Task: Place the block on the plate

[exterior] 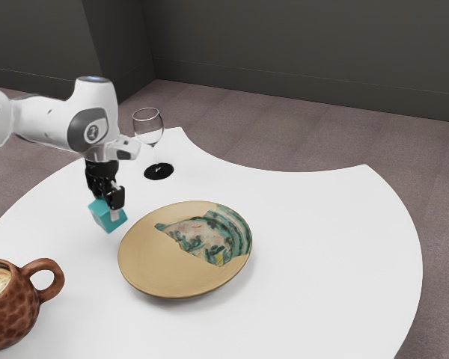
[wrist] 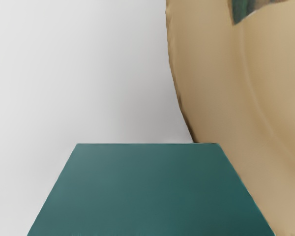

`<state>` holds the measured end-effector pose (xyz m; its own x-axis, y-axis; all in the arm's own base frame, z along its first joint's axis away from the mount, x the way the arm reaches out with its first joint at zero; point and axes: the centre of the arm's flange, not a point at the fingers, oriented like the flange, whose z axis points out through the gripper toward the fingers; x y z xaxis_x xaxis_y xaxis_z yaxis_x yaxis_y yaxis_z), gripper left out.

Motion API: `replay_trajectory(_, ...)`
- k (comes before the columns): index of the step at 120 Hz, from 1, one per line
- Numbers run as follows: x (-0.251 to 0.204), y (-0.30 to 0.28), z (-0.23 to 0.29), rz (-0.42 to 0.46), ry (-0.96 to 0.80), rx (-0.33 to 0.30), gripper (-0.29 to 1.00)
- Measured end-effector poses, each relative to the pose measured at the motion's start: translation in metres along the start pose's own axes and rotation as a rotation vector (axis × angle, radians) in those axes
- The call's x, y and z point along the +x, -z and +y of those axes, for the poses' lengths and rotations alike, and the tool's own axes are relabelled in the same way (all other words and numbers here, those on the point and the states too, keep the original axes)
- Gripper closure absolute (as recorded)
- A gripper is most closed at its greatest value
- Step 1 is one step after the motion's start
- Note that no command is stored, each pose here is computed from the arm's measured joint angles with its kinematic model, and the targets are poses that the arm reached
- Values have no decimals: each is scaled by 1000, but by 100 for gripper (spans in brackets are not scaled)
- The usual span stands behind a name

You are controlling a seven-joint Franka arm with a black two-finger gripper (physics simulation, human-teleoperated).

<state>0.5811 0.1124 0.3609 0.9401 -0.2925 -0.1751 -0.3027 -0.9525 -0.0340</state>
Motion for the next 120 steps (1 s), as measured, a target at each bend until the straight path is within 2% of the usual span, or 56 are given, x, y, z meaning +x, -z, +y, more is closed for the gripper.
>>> replay_trajectory(13, 11, 27, 47, 38, -75, 10, 29)
replay_trajectory(28, 29, 37, 105, 44, -173, 5, 29)
replay_trajectory(38, 44, 32, 149, 37, -244, -10, 29)
replay_trajectory(51, 66, 13, 181, 19, -297, -30, 29)
replay_trajectory(72, 84, 11, 186, 35, -310, -31, 15)
replay_trajectory(100, 52, 107, 189, 148, -306, 23, 5)
replay_trajectory(120, 49, 170, 186, 203, -300, 44, 2)
